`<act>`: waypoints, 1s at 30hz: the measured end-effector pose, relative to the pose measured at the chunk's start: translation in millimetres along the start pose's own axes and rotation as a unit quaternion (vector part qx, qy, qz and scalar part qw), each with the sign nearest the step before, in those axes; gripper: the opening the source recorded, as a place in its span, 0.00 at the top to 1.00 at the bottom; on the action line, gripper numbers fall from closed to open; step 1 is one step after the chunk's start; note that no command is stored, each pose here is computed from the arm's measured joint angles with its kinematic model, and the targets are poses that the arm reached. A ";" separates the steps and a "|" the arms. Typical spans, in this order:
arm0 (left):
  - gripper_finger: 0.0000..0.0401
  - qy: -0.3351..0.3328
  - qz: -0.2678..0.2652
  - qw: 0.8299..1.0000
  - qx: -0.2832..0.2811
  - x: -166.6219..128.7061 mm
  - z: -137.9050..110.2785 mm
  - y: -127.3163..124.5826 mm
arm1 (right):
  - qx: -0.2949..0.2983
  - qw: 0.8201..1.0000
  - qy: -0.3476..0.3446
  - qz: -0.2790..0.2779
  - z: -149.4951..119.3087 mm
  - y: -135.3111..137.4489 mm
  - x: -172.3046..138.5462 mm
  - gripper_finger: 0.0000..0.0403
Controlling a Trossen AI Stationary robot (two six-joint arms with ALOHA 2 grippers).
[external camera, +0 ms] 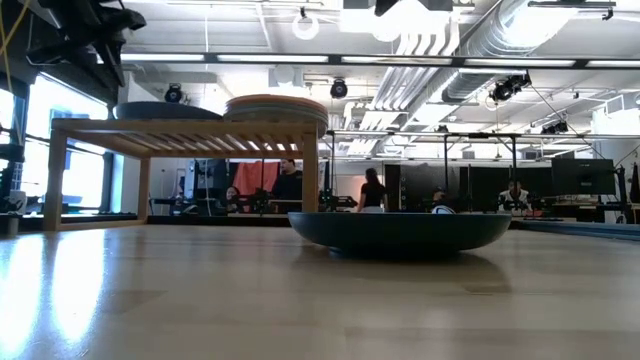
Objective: Place and stack plates onto a shelf
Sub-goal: Stack the black plate on top of the blue plate on the shelf
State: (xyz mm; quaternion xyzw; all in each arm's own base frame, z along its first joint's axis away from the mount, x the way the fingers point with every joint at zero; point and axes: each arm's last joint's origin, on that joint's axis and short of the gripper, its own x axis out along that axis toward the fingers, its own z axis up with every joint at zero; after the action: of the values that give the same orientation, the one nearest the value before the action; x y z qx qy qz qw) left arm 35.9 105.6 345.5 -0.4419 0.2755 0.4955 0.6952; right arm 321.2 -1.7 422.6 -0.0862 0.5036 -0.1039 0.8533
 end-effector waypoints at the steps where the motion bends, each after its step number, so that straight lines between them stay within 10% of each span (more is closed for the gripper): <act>1: 0.78 0.000 -0.002 1.000 0.010 -0.2 -0.2 -0.1 | 0.017 1.000 0.002 0.000 0.4 0.3 1.2 0.62; 15: 0.78 -0.005 -0.188 0.960 0.206 -24.4 -29.8 -10.0 | 0.111 0.988 0.082 0.066 16.6 52.5 58.3 0.62; 30: 0.78 -0.006 -0.310 0.918 0.247 -42.4 -51.7 -16.6 | 0.061 0.965 0.209 0.145 10.1 166.6 134.5 0.62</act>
State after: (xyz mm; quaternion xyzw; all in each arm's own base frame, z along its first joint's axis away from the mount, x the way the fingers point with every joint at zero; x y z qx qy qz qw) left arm 39.1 38.9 362.3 -0.3162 0.2338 0.1738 0.9028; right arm 408.5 123.7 272.2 0.0634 0.6702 -0.0254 0.7390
